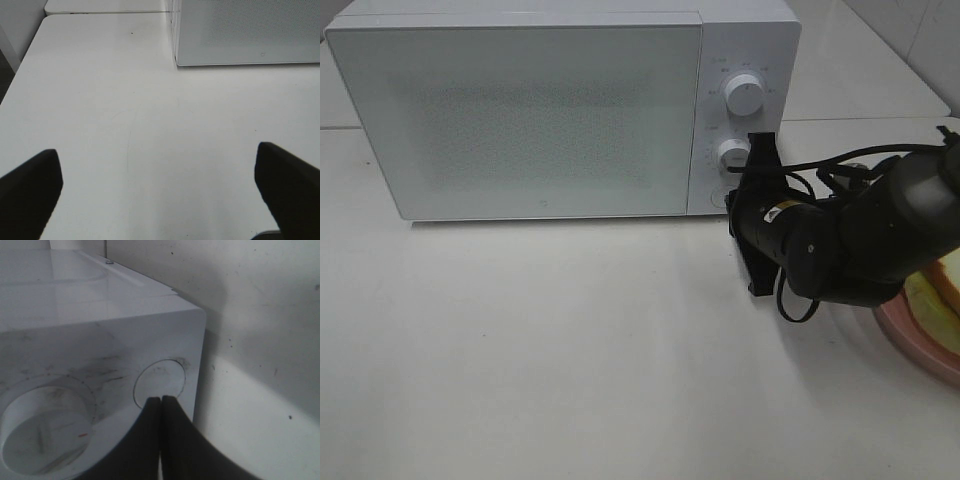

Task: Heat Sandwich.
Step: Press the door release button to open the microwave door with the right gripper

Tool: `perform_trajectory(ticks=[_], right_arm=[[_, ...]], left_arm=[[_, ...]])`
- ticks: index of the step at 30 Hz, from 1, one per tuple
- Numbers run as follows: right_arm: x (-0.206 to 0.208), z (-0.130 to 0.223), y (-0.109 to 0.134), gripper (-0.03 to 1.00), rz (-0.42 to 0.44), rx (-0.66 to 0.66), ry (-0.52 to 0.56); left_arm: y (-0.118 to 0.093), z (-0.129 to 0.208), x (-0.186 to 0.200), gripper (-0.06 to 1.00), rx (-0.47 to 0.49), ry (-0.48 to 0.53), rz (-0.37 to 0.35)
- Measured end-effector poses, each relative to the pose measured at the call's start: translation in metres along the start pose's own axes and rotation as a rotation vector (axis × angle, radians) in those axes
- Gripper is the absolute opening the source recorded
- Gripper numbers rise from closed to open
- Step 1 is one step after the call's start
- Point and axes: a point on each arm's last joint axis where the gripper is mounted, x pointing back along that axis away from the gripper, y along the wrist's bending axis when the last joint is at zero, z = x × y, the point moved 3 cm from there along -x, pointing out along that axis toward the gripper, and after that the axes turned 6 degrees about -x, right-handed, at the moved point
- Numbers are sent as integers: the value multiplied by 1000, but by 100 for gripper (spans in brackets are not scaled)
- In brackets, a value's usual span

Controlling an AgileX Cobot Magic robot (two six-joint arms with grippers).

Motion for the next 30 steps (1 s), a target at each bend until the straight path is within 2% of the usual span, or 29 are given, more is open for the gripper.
perform_trajectory(ticks=[9, 16, 30], right_arm=[[-23, 1, 1, 1, -1, -1, -3], [-26, -4, -1, 1, 9, -5, -15], [-31, -2, 3, 1, -26, -2, -15]], left_arm=[[0, 0, 0, 99, 0, 0, 0], [0, 0, 0, 99, 0, 0, 0], [0, 0, 0, 99, 0, 0, 0]])
